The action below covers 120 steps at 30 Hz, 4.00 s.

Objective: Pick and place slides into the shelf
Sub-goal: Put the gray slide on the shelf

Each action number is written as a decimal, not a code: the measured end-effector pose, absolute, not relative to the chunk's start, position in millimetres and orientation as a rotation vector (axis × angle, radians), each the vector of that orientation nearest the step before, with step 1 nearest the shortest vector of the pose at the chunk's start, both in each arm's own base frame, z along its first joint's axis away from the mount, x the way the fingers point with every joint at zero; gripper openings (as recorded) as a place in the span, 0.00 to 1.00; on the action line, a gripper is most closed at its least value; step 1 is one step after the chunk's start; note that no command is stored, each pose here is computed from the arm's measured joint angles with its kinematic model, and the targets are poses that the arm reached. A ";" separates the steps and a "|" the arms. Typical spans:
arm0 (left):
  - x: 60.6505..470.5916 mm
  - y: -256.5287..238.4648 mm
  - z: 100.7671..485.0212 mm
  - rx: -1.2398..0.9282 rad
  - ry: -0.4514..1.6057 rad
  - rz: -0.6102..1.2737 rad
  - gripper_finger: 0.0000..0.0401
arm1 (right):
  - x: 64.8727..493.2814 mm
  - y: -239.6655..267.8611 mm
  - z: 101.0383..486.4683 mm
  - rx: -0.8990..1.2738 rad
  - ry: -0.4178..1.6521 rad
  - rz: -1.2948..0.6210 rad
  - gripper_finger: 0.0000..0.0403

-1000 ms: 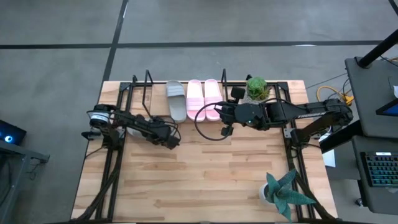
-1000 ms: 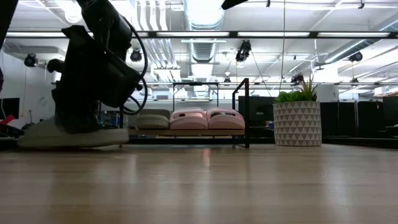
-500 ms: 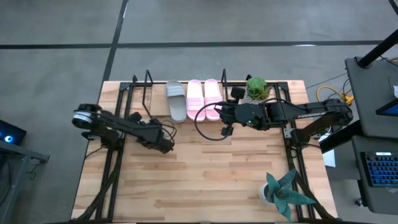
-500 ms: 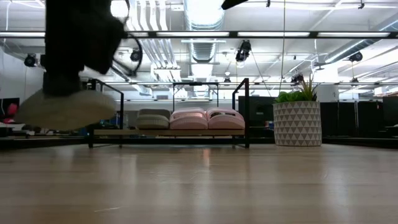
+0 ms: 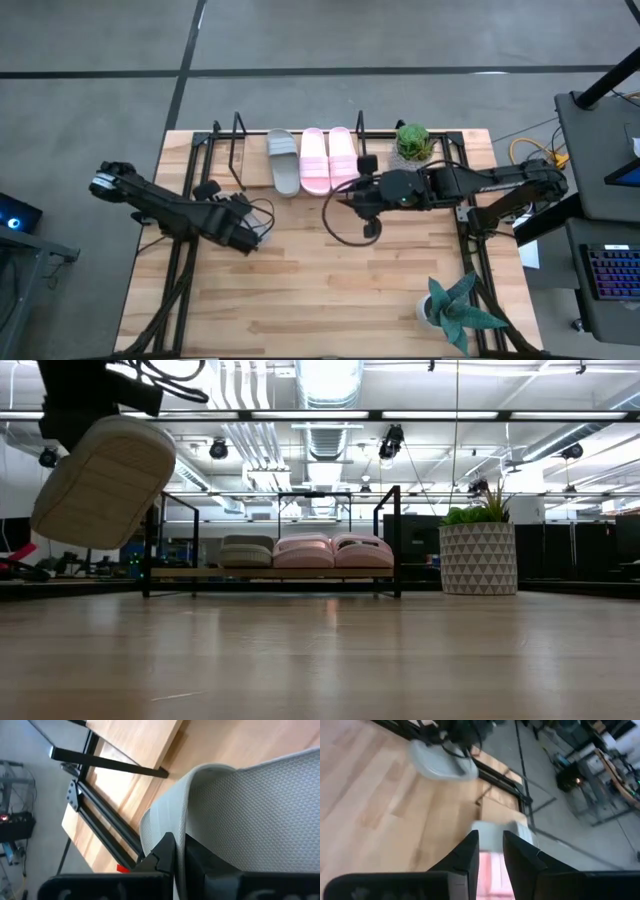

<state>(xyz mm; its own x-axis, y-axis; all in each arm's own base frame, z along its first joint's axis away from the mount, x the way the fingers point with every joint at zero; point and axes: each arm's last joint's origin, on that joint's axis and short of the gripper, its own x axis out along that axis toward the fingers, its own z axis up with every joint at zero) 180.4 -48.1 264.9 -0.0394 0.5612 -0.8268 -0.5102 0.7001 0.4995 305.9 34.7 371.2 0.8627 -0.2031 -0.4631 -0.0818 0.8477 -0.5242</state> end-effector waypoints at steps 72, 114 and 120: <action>273.7 -101.2 332.1 0.798 0.666 0.323 0.00 | 366.5 101.5 247.3 -1.273 0.198 0.098 0.54; 233.4 -136.5 340.2 0.855 0.592 0.317 0.60 | 369.6 40.3 249.5 -1.252 0.460 -0.268 0.10; 243.9 -143.5 322.8 0.918 0.632 0.389 0.60 | 368.5 36.8 253.0 -1.240 0.452 -0.280 0.10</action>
